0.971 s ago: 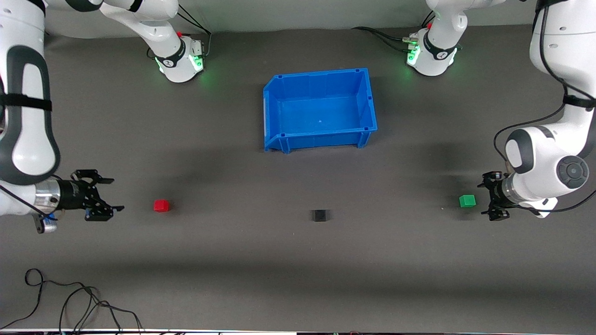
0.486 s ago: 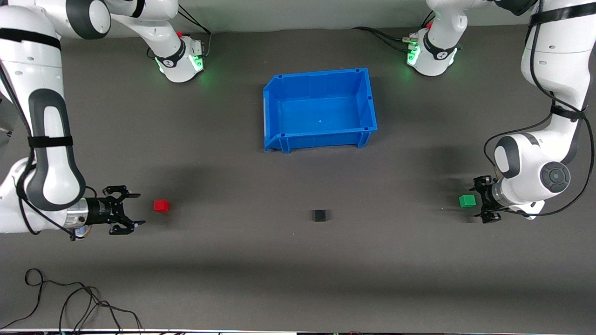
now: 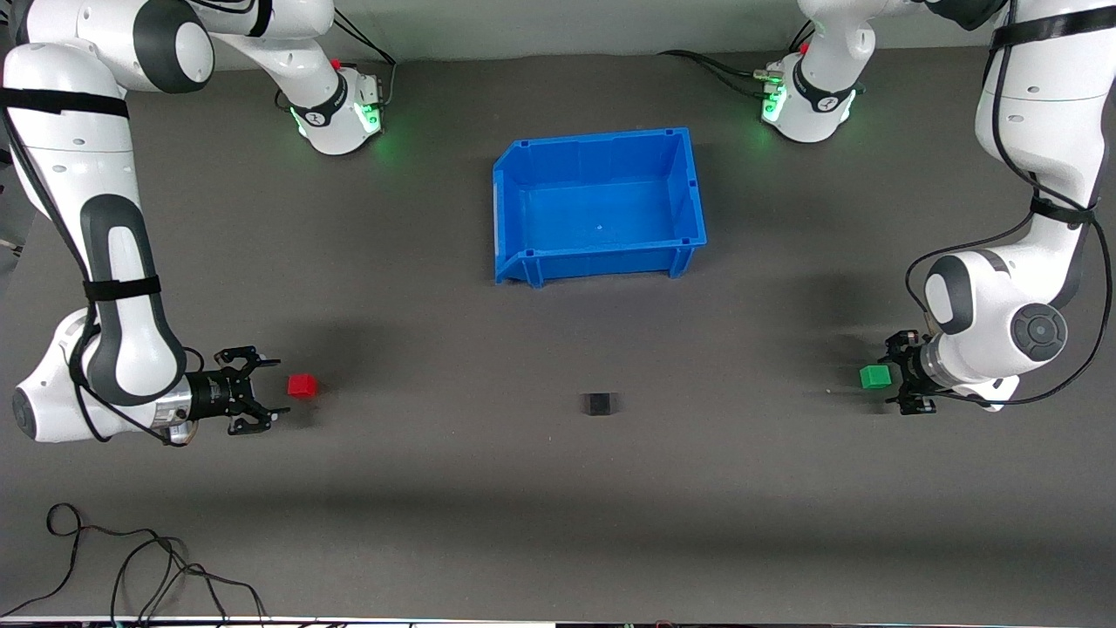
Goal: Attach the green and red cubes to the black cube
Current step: 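Close the right gripper on the red cube while the left gripper grips green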
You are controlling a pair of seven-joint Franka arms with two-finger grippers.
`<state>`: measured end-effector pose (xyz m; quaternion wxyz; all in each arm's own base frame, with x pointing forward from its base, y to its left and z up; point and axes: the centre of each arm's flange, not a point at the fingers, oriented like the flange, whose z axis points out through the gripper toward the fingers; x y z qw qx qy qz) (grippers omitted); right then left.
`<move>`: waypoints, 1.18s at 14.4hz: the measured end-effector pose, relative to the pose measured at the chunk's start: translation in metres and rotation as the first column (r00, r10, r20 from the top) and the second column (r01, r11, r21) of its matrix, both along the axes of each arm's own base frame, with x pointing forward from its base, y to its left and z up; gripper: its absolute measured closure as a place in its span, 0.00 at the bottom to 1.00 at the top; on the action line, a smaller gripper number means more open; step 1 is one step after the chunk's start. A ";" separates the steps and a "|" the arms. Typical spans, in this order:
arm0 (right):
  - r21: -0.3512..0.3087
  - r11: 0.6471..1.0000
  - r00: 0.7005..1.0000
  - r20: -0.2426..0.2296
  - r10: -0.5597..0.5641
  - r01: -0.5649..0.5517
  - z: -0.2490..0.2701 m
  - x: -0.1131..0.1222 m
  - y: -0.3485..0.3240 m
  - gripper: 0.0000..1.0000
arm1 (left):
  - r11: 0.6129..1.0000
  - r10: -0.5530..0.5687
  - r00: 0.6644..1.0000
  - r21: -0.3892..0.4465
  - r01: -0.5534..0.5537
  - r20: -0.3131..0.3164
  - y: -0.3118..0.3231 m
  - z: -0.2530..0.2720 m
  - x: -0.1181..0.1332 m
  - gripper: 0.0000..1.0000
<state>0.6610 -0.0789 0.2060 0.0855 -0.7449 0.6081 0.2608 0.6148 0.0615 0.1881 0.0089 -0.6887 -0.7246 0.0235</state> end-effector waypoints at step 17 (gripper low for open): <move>-0.022 1.000 1.000 -0.014 -0.013 0.013 -0.046 -0.008 -0.003 0.43 | 1.000 -0.013 1.000 0.001 0.013 0.014 -0.008 0.006 0.006 0.61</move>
